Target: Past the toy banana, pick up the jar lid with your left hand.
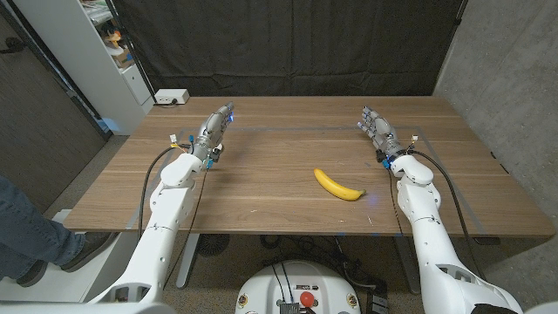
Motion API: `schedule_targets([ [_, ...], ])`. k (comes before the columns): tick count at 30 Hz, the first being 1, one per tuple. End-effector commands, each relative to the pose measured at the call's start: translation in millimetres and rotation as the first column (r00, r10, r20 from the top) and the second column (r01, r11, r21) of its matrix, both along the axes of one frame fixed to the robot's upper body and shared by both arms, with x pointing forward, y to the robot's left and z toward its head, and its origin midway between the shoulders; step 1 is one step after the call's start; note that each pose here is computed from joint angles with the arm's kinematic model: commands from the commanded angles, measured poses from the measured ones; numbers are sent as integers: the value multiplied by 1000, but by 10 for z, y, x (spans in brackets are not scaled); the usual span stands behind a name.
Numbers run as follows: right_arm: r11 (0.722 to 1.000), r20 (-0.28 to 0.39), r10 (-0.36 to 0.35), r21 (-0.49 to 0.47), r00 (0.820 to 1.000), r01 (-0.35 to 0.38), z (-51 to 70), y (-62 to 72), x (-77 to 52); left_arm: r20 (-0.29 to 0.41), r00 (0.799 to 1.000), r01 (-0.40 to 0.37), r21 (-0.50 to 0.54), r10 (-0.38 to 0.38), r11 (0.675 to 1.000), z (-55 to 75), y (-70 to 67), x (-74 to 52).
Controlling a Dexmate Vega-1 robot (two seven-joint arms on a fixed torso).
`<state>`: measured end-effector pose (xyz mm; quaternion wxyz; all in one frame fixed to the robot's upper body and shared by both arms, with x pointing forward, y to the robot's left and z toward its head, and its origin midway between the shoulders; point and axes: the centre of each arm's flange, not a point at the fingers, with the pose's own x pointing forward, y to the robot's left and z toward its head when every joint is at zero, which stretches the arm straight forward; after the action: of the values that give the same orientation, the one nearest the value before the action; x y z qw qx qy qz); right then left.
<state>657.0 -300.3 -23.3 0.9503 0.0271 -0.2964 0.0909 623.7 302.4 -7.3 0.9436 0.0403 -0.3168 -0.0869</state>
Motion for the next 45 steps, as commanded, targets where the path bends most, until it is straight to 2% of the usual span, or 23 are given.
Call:
schedule_targets([
  [1, 1000, 3, 2, 5, 1000, -2, -13, -23, -20, 15, 1000, -22, 18, 22, 1000, 18, 55, -90],
  [45, 1000, 18, 9, 5, 1000, -9, 1, 53, -47, 55, 988, -149, 109, 144, 983, 72, 335, -399],
])
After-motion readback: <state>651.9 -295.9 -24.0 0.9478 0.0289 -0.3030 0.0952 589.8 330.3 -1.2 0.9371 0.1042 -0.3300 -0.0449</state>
